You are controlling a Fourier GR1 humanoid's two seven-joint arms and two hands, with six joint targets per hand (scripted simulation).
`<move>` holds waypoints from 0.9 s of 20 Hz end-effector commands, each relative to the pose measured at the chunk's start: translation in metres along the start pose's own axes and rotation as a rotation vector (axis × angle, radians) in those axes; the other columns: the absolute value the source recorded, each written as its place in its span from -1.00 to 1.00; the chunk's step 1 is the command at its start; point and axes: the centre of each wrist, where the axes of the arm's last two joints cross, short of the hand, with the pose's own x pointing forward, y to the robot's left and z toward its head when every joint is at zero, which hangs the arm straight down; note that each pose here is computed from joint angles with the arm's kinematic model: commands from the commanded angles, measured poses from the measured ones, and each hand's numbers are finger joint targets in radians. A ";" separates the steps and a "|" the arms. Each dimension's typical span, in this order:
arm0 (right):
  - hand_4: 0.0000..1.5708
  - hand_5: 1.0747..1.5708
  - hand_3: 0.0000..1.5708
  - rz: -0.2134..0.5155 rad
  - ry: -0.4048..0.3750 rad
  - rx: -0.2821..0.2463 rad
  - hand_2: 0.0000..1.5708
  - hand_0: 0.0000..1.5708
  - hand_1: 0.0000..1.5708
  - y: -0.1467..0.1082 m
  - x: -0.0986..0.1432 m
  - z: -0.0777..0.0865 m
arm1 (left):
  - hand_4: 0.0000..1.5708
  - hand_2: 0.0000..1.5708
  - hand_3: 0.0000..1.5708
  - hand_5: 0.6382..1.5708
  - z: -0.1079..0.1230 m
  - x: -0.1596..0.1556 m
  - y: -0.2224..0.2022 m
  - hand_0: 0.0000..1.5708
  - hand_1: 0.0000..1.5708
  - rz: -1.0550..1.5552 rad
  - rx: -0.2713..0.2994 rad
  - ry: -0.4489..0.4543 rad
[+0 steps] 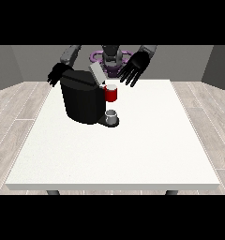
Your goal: Insert the coffee pod into the coffee machine and close the lid
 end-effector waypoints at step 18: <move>-0.55 1.00 -1.00 0.088 0.194 -0.097 -1.00 -1.00 -1.00 -0.062 -0.048 0.062 | -0.82 -1.00 -1.00 1.00 0.080 -0.074 -0.188 -1.00 -1.00 0.961 -0.019 0.142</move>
